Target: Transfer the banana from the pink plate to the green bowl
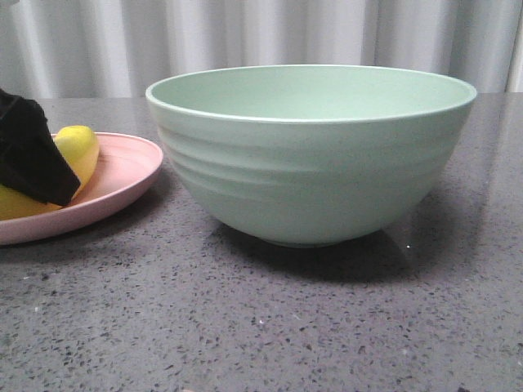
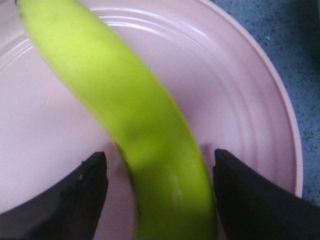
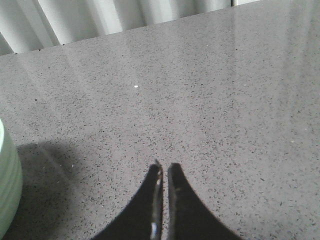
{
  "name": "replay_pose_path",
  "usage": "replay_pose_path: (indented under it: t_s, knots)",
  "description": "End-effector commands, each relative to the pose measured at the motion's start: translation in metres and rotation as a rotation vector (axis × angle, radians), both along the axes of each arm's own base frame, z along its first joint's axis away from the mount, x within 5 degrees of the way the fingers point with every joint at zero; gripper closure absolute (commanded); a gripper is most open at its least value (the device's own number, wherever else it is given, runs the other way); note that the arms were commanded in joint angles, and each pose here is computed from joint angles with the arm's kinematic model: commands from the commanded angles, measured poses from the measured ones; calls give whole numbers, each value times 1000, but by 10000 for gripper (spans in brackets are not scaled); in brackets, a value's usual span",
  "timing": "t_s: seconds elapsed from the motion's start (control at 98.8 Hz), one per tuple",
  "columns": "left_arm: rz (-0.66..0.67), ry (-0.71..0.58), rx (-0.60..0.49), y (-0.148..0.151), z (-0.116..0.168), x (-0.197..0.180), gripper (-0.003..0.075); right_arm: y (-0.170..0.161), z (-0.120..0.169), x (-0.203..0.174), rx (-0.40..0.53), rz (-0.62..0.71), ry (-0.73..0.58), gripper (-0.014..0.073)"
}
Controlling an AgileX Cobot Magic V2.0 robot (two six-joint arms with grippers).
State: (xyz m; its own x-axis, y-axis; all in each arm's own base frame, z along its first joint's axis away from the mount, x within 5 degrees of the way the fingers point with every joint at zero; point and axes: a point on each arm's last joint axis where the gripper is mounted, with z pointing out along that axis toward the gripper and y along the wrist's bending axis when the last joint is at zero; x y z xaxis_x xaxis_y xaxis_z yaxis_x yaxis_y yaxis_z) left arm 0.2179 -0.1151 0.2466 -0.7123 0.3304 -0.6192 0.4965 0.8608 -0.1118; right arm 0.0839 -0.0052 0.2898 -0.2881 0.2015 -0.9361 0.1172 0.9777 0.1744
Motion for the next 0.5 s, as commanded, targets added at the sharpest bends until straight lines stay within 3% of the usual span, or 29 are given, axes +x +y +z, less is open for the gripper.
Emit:
replay_pose_path:
  t_s: [0.0, 0.314, 0.486]
  knots:
    - [10, -81, -42, -3, 17, 5, 304, -1, 17, 3, -9, -9, -93, 648]
    - [10, -81, -42, -3, 17, 5, 463, -1, 17, 3, -9, -9, -93, 648]
    - [5, -104, -55, -5, 28, 8, 491, -1, 17, 3, -9, -9, -88, 648]
